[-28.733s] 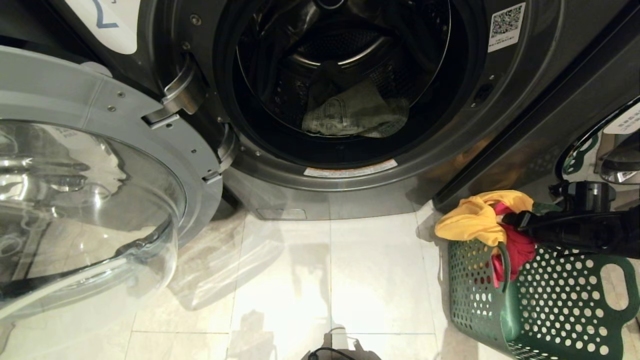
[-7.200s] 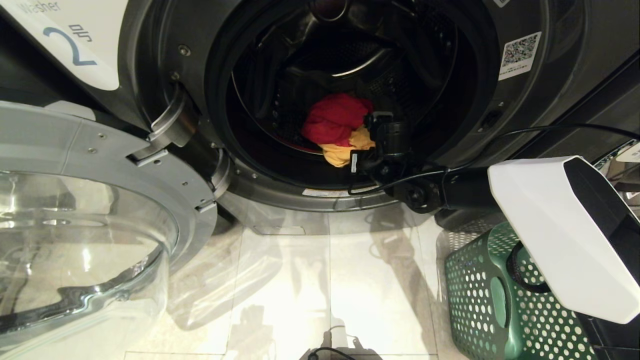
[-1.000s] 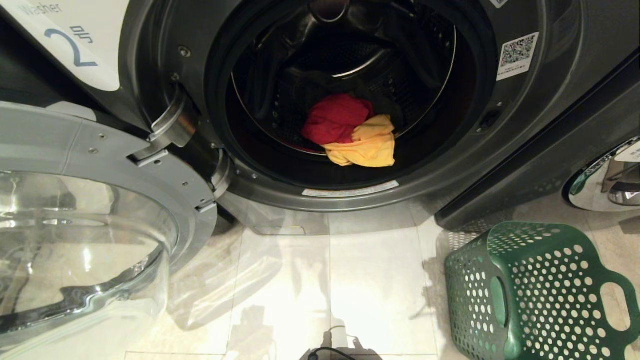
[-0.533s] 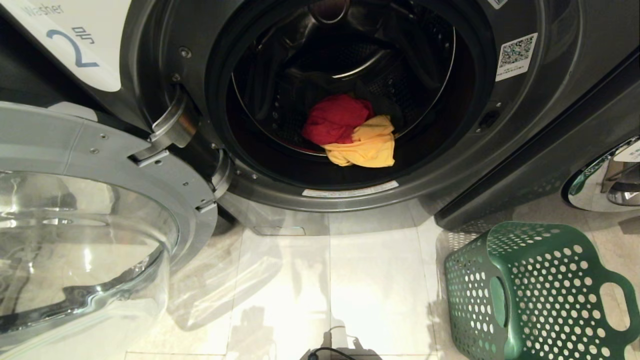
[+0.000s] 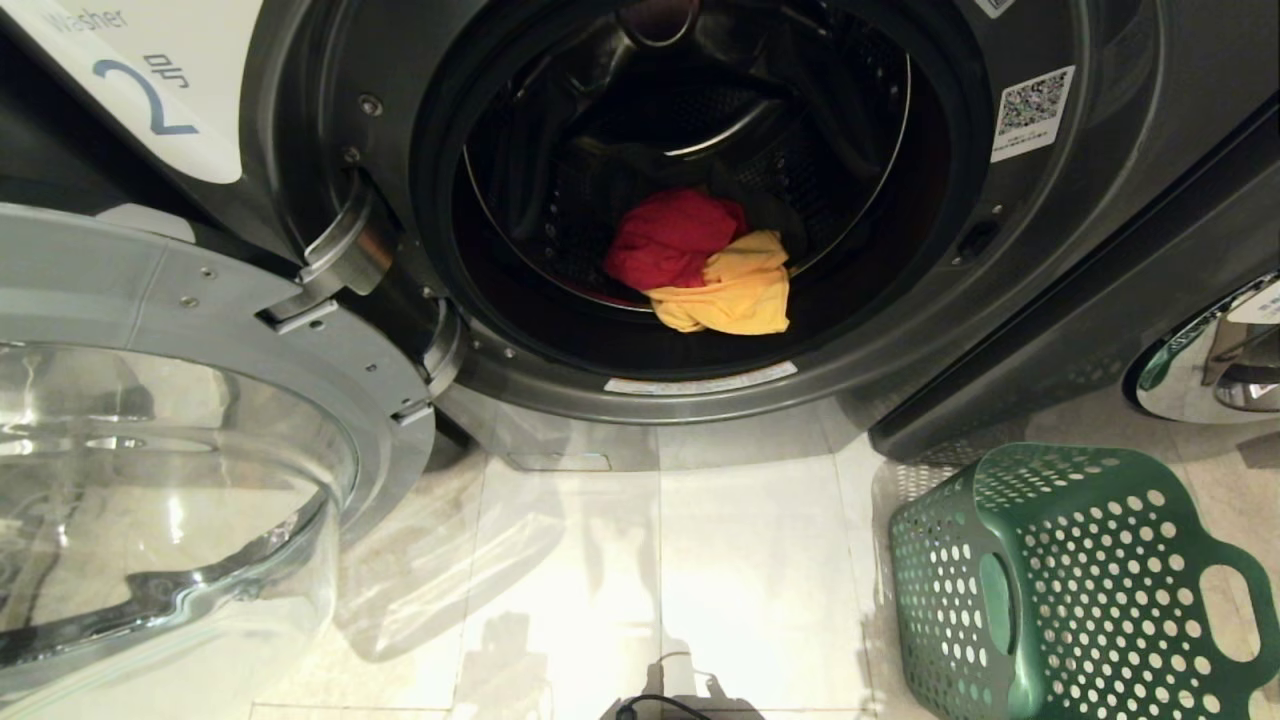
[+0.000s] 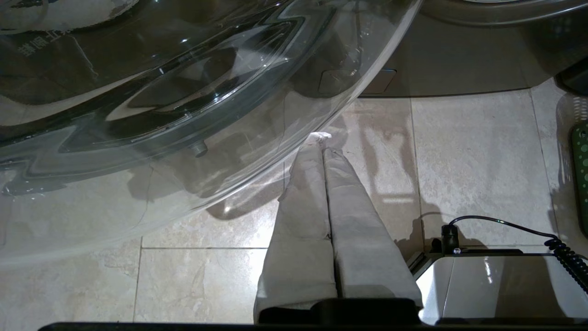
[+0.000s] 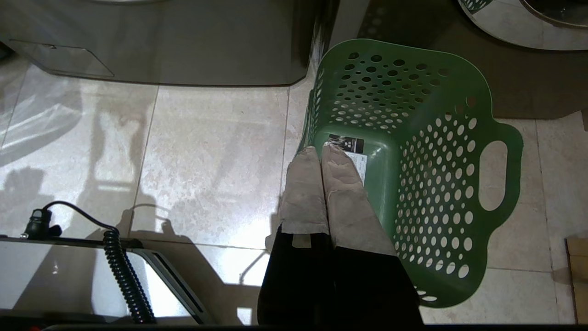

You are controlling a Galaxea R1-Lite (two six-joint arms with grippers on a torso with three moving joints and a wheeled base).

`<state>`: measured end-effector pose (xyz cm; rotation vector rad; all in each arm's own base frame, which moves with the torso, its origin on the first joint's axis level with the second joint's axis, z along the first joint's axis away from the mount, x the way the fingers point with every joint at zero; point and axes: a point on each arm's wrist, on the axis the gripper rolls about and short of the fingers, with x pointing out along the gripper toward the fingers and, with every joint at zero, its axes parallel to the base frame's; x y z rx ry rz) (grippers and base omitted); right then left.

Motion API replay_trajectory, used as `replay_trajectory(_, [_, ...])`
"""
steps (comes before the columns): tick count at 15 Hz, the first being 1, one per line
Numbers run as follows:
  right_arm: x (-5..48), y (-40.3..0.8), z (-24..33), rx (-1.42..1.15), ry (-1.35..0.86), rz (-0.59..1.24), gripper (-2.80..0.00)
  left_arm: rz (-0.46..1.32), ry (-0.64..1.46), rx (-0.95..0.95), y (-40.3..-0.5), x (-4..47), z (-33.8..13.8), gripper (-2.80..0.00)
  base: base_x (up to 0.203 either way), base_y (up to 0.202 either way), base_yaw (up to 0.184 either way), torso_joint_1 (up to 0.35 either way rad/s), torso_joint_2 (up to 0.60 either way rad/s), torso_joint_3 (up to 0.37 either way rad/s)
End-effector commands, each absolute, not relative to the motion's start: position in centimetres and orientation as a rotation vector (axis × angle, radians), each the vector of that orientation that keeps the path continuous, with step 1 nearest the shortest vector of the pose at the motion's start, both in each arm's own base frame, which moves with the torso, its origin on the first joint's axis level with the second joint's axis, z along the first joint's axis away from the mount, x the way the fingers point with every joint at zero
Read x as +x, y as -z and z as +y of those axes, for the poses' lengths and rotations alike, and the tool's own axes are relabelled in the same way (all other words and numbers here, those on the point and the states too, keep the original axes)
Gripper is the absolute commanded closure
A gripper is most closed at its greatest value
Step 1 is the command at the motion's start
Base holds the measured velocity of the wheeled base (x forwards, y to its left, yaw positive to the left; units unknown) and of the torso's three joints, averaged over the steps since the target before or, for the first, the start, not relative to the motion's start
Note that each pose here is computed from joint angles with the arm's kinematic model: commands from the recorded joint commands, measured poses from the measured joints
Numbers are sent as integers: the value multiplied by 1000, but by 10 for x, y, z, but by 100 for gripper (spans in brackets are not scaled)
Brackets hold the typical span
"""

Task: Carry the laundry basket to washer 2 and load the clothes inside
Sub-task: Close the washing machine door with the left hand

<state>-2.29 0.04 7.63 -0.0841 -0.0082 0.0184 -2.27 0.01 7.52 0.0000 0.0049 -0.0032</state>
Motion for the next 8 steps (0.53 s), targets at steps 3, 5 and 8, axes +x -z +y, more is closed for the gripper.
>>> replay_trajectory(3, [-23, -76, 0, -75, -17, -2, 0, 5, 3, 0, -75, -23, 0, 0, 0, 0, 0, 0, 0, 0])
replay_trajectory(5, [-23, -76, 0, -71, -18, -1, 0, 6, 3, 0, -75, -23, 0, 0, 0, 0, 0, 0, 0, 0])
replay_trajectory(8, [-23, -76, 0, -58, -19, -2, 0, 6, 3, 0, -75, -23, 0, 0, 0, 0, 0, 0, 0, 0])
